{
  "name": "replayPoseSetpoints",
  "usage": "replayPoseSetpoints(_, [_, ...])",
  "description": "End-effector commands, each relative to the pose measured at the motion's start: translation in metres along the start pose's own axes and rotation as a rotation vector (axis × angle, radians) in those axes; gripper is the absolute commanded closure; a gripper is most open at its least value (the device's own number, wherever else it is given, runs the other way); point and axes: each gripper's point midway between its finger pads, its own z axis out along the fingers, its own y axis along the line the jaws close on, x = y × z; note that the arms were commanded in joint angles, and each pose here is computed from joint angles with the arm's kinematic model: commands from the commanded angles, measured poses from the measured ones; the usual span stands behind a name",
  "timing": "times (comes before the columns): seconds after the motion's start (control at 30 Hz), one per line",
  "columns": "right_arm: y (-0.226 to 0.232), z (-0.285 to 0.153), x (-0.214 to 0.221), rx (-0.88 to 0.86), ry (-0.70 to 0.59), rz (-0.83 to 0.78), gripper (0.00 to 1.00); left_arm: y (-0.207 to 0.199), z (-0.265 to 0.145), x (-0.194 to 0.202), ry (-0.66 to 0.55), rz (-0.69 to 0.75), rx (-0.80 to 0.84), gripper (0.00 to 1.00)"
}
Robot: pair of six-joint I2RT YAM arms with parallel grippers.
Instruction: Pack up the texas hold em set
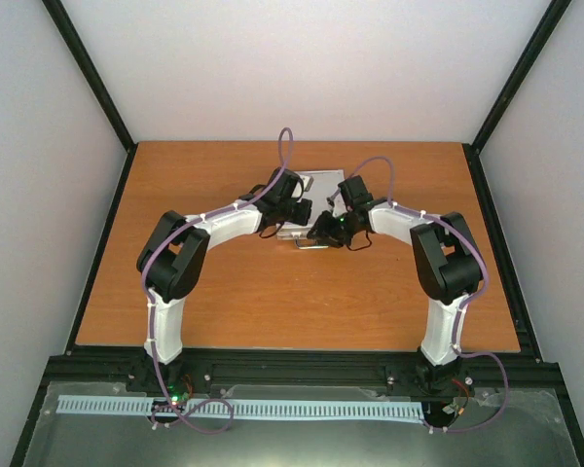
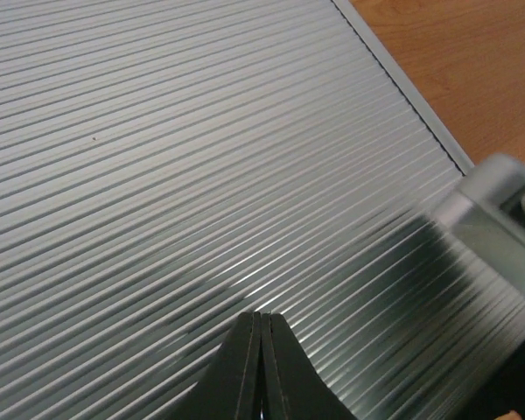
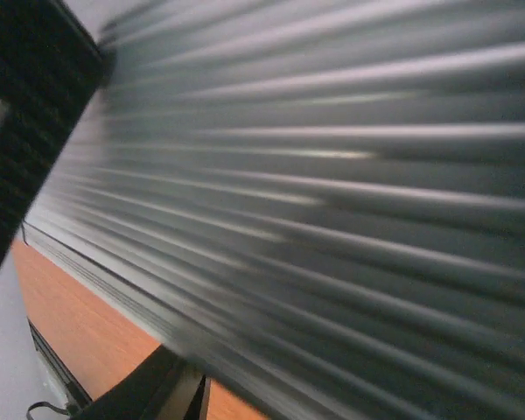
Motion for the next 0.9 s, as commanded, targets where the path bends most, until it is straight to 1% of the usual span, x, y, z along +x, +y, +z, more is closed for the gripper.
replayPoseSetpoints(0.0, [0.059, -0.031, -0.004, -0.136, 0.049, -0.08, 0.6, 0.027, 0.017, 0.118, 0.364, -0.053, -0.078, 0.99])
replayPoseSetpoints(0.17, [0.034, -0.022, 0.005, -0.047, 0.062, -0.101, 0.5, 0.026, 0.016, 0.118, 0.363, -0.054, -0.074, 0.99])
replayPoseSetpoints(0.27, [0.03, -0.023, 0.009, -0.033, 0.056, -0.124, 0.49, 0.027, 0.017, 0.118, 0.364, -0.052, -0.078, 0.99])
replayPoseSetpoints(0.33, [0.027, -0.028, 0.007, -0.008, 0.022, -0.132, 0.49, 0.027, 0.017, 0.119, 0.367, -0.051, -0.081, 0.99])
replayPoseSetpoints(0.4, [0.025, -0.033, 0.008, 0.019, 0.014, -0.148, 0.49, 0.027, 0.016, 0.119, 0.367, -0.049, -0.082, 0.99])
replayPoseSetpoints(0.47, [0.015, -0.037, 0.013, 0.077, 0.023, -0.161, 0.5, 0.028, 0.015, 0.118, 0.366, -0.049, -0.086, 0.99])
replayPoseSetpoints(0.6, [-0.006, -0.047, 0.021, 0.18, -0.007, -0.176, 0.5, 0.027, 0.014, 0.115, 0.358, -0.049, -0.087, 0.99])
replayPoseSetpoints(0.73, [-0.022, -0.043, 0.027, 0.208, -0.009, -0.167, 0.5, 0.027, 0.013, 0.114, 0.357, -0.049, -0.086, 0.99])
replayPoseSetpoints(0.87, [-0.037, -0.033, 0.024, 0.239, -0.014, -0.151, 0.5, 0.027, 0.012, 0.114, 0.36, -0.046, -0.088, 0.99])
